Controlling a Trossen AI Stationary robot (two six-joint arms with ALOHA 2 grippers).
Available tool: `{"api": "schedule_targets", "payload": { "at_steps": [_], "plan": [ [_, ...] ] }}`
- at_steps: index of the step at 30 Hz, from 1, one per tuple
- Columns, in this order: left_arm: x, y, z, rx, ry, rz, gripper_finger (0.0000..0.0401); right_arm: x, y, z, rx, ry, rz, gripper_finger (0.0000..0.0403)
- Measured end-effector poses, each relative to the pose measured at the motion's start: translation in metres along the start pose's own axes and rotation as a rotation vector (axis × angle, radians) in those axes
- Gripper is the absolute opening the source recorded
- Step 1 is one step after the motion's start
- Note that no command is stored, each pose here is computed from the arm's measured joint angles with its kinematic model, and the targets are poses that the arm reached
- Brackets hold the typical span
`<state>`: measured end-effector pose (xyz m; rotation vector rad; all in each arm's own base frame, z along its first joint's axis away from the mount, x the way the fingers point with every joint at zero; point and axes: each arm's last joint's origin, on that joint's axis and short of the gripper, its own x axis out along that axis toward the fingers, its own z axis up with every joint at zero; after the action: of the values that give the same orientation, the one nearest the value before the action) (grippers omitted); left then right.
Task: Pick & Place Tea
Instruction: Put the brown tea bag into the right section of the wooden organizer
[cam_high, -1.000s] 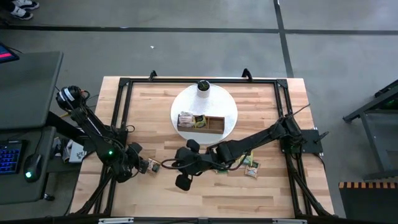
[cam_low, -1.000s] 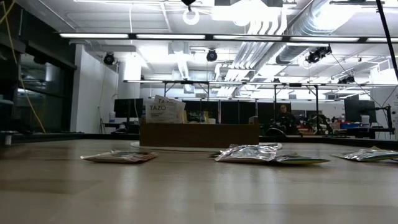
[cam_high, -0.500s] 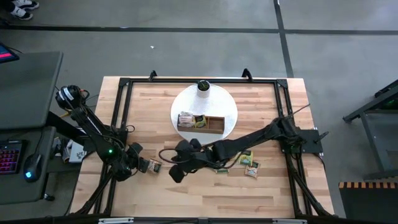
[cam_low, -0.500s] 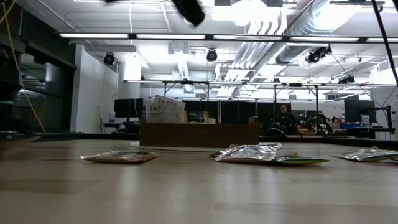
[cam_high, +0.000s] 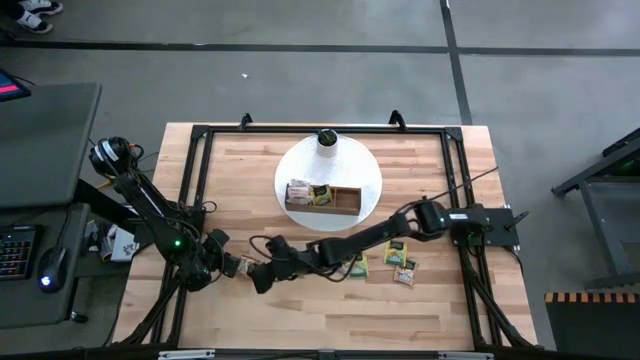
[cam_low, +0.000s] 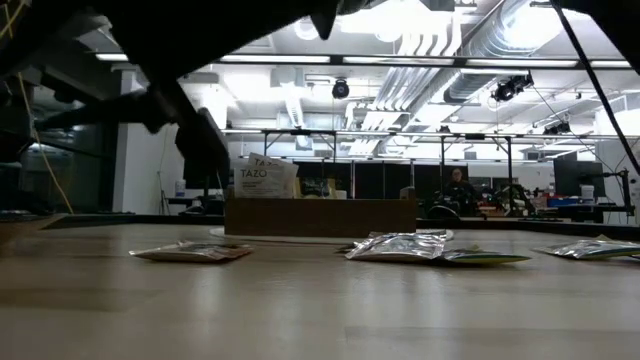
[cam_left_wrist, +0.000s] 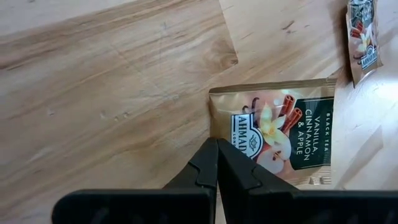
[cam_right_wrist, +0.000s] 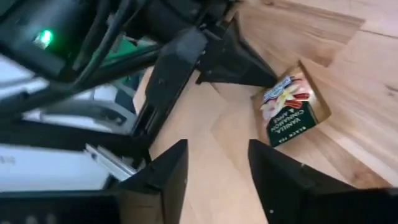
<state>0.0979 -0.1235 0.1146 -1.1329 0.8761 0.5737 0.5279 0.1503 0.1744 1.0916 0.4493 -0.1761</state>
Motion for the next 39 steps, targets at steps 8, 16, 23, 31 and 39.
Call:
{"api": "schedule_targets", "payload": {
  "at_steps": [8, 16, 23, 31, 39],
  "plan": [
    [0.000, 0.000, 0.000, 0.000, -0.002, -0.001, 0.0000, 0.011, -0.016, -0.004, 0.172, -0.032, -0.044, 0.0204],
    [0.000, 0.000, 0.000, 0.000, -0.004, -0.002, 0.0000, 0.018, -0.027, -0.008, 0.292, -0.087, -0.077, 0.0200],
    [0.000, 0.000, 0.000, 0.001, -0.008, -0.007, 0.0000, 0.027, -0.040, -0.013, 0.343, -0.091, -0.085, 0.0200],
    [0.000, 0.000, 0.000, 0.003, -0.020, -0.017, 0.0000, 0.032, -0.044, -0.012, 0.376, -0.106, -0.058, 0.0198],
    [0.001, -0.002, 0.001, 0.002, -0.054, -0.059, 0.0000, 0.032, -0.048, -0.013, 0.350, -0.082, -0.107, 0.0176]
  ]
}}
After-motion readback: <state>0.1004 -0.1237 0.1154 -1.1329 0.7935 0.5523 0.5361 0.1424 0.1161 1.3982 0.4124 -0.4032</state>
